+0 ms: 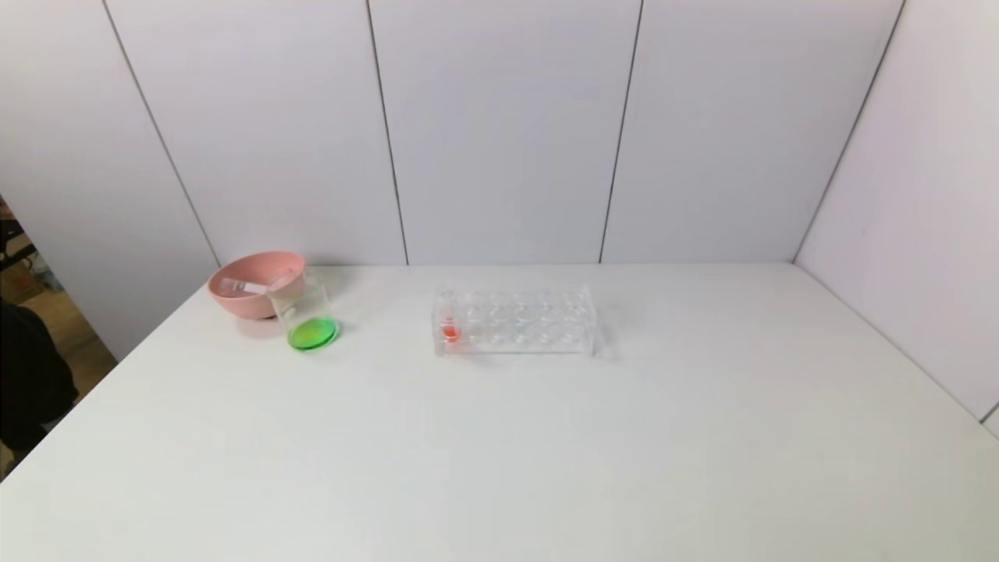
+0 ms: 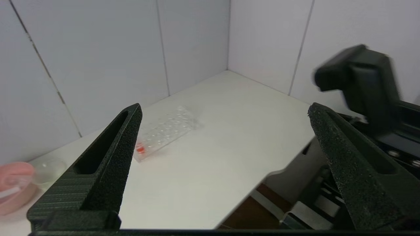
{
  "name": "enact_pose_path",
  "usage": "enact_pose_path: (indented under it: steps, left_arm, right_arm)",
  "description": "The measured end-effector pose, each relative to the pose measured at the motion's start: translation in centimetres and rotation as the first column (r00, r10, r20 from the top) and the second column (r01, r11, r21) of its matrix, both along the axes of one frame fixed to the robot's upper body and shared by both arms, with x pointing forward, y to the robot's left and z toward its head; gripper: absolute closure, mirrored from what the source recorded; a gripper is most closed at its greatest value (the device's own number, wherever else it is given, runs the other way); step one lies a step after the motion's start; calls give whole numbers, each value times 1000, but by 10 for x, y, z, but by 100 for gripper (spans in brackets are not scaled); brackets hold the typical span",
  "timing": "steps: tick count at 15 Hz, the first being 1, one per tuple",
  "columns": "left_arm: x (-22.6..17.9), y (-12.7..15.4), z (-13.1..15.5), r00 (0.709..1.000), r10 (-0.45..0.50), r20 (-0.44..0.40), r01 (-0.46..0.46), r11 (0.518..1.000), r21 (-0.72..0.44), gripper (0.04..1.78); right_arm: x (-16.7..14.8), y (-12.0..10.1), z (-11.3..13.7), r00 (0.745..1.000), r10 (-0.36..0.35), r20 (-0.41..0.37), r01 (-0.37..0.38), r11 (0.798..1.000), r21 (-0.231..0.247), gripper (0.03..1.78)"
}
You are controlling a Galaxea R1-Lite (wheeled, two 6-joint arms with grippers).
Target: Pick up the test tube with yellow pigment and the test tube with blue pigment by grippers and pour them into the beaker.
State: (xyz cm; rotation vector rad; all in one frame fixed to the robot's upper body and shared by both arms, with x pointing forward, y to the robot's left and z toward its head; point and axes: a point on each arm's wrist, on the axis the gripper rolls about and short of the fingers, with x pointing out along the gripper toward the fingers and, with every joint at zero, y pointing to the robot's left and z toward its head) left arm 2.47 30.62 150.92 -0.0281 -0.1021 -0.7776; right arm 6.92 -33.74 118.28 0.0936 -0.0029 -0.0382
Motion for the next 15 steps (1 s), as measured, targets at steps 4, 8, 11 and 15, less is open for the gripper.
enact_pose_path:
  steps: [4,8,11,15]
  left_arm:
    - [-74,-3,-45,999,-40,-12,39,996,-74,6]
    - [-66,4,-105,994,104,-35,-106,994,-35,6]
    - [-26,14,-161,940,341,-28,-340,940,25,6]
    - [22,22,-251,834,552,-19,-552,834,20,6]
  right_arm:
    - [0,0,0,1000,0,0,0,1000,0,10]
    - [0,0,0,1000,1,0,-1,1000,1,10]
    - [0,0,0,1000,0,0,0,1000,0,10]
    - [0,0,0,1000,1,0,-1,1000,0,10]
